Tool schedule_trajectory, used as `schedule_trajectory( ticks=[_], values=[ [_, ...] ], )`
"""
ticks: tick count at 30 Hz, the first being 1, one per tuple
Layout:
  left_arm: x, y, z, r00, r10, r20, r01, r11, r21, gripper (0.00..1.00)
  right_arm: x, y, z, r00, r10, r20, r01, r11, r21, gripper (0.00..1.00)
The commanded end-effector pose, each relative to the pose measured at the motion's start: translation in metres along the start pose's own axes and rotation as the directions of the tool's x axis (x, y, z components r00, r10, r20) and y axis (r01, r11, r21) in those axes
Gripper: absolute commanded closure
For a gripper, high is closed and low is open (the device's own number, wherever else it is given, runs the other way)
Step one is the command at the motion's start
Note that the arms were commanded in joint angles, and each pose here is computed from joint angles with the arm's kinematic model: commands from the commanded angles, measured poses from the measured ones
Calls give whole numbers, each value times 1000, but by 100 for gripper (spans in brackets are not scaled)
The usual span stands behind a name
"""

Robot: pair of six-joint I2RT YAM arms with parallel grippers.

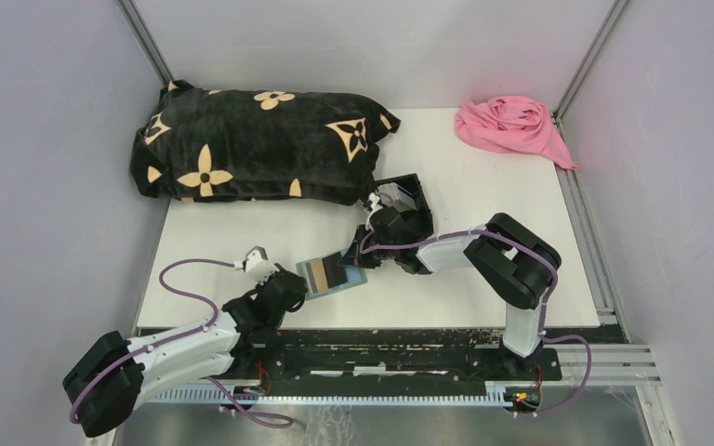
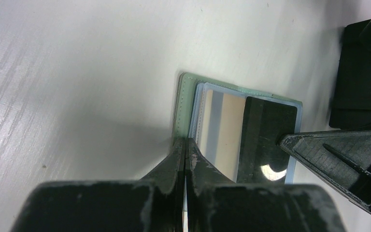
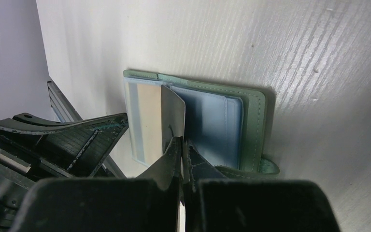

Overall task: Put the credit cards into the card holder
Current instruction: Insert the credit card into the card holder.

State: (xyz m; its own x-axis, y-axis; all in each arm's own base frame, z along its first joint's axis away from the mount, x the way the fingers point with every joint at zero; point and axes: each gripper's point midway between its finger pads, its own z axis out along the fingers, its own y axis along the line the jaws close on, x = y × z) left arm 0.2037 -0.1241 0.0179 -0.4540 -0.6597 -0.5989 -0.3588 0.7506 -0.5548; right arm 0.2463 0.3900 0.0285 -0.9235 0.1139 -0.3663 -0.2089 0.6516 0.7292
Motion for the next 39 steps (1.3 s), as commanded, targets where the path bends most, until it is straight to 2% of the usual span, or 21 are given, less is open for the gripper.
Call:
schedule_trajectory(
  ticks=[1, 16, 39],
  values=[
    [-3, -6, 1, 1000, -5, 11, 5, 1000, 12, 97, 13, -13, 3, 1000, -3, -15, 4, 999, 47, 99],
    [-4, -6, 1, 1000, -4, 14, 4, 1000, 14, 97, 23, -22, -5, 1000, 16, 16, -18, 995, 103, 99],
    [-1, -6, 2, 1000, 6, 7, -6, 1000, 18, 97, 37, -6, 15, 999, -3, -33, 6, 995, 98, 99]
  ],
)
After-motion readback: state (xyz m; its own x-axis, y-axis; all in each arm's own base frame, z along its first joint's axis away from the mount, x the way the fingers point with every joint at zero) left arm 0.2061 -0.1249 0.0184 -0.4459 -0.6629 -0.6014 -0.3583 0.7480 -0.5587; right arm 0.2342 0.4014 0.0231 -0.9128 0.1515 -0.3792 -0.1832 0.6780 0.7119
